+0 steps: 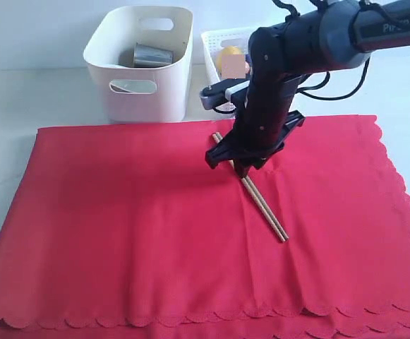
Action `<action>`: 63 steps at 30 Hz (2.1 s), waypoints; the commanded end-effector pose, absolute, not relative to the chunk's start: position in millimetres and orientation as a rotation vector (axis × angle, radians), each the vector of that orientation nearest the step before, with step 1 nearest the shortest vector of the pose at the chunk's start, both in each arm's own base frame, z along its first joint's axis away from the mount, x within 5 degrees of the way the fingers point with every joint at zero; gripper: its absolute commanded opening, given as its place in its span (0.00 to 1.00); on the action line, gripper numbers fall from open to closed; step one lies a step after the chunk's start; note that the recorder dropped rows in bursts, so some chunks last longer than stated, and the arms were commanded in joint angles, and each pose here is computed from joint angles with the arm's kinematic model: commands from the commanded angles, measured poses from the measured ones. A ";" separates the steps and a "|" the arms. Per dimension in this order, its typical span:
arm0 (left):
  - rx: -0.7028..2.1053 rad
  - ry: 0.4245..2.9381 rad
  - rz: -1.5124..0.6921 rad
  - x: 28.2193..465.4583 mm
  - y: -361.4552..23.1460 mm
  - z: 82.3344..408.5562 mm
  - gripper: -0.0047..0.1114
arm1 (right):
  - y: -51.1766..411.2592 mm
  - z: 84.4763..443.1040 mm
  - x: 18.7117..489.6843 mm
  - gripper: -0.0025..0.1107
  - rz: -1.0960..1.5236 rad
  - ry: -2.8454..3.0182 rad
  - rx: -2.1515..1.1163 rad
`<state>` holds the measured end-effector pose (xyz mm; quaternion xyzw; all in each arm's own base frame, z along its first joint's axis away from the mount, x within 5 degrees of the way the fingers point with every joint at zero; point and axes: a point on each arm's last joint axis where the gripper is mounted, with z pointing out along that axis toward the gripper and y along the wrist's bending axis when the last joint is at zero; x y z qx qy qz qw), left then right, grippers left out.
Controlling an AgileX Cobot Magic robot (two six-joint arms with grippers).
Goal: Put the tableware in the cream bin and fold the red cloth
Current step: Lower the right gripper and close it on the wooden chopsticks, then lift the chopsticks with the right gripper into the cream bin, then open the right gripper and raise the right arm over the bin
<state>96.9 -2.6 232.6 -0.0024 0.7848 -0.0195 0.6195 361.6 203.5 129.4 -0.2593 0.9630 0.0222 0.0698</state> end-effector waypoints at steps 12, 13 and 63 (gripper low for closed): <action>-0.013 1.792 -0.052 97.4 -2.7 233.5 0.04 | 205.3 102.1 362.6 0.32 0.053 2.958 -0.790; -0.013 1.792 -0.052 97.4 -2.7 233.5 0.04 | 205.0 102.2 363.0 0.28 0.046 2.952 -0.796; -0.015 1.783 -0.050 97.6 -2.4 234.2 0.04 | 310.8 298.7 431.5 0.02 0.441 1.606 -0.451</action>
